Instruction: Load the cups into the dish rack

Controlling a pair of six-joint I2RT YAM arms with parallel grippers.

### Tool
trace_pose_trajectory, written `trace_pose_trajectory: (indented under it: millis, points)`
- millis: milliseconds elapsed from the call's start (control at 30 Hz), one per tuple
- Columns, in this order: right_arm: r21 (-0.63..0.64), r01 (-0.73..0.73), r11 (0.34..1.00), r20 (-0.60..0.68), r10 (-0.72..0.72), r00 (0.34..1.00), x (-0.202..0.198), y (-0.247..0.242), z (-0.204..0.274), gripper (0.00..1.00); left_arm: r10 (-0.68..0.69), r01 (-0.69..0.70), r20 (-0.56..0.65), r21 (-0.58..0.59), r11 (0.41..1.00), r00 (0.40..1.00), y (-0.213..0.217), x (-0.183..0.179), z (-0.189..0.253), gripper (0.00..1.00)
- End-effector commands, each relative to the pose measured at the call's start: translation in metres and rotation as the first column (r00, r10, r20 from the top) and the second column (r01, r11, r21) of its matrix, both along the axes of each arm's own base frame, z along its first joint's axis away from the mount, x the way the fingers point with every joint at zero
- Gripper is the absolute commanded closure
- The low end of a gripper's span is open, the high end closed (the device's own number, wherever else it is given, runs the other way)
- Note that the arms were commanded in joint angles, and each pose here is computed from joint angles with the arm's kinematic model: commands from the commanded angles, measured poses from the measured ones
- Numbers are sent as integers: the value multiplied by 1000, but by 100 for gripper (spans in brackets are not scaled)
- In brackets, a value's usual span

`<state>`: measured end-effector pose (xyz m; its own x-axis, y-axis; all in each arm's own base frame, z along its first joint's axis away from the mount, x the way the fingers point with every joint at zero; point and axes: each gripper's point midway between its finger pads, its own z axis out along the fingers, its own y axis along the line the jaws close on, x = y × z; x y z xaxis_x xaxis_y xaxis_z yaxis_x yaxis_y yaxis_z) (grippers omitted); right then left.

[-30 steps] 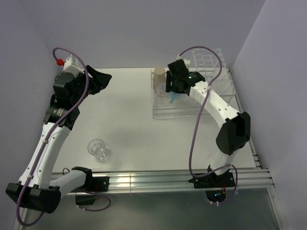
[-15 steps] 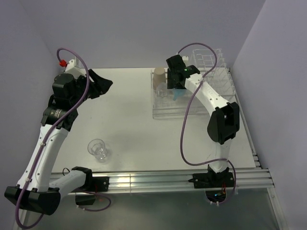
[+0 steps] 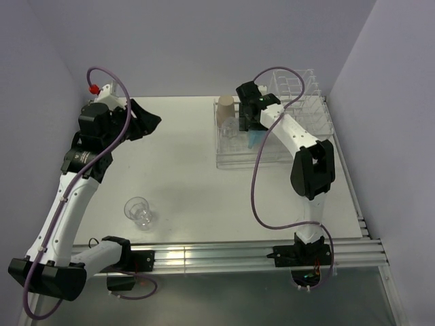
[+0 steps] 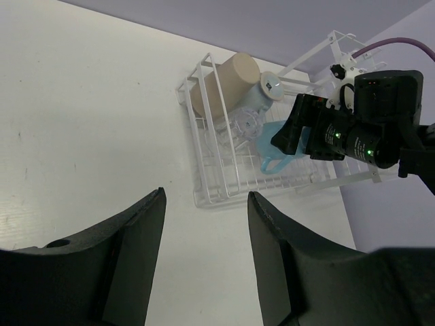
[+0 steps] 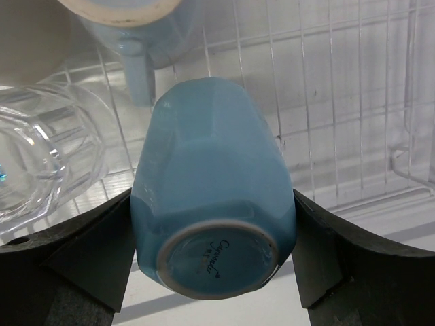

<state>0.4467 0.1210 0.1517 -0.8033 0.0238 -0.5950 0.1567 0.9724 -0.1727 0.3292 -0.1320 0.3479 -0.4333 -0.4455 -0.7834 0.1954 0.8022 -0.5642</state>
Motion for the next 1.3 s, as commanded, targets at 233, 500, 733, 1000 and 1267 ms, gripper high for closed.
trace_pose_trajectory:
  millis: [233, 500, 733, 1000, 1267]
  points:
    - [6, 17, 1000, 34, -17, 999, 14, -3, 5, 96, -21, 21, 29, 14, 1000, 999, -2, 3, 11, 42]
    - [-11, 33, 999, 28, -33, 999, 15, -9, 2, 67, -22, 22, 16, 15, 1000, 1000, -3, 5, 6, 42]
    - [-20, 45, 999, 32, -44, 999, 15, -12, 2, 34, -18, 18, 18, 16, 1000, 1000, -2, 5, 5, 42]
    - [-26, 46, 999, 23, -46, 999, 15, -12, -1, 13, -17, 17, 8, 15, 1000, 1000, -2, 5, 2, 42]
    - [-19, 42, 999, 21, -41, 999, 14, -11, -3, 2, -20, 20, 3, 14, 1000, 1000, -3, 6, 0, 42]
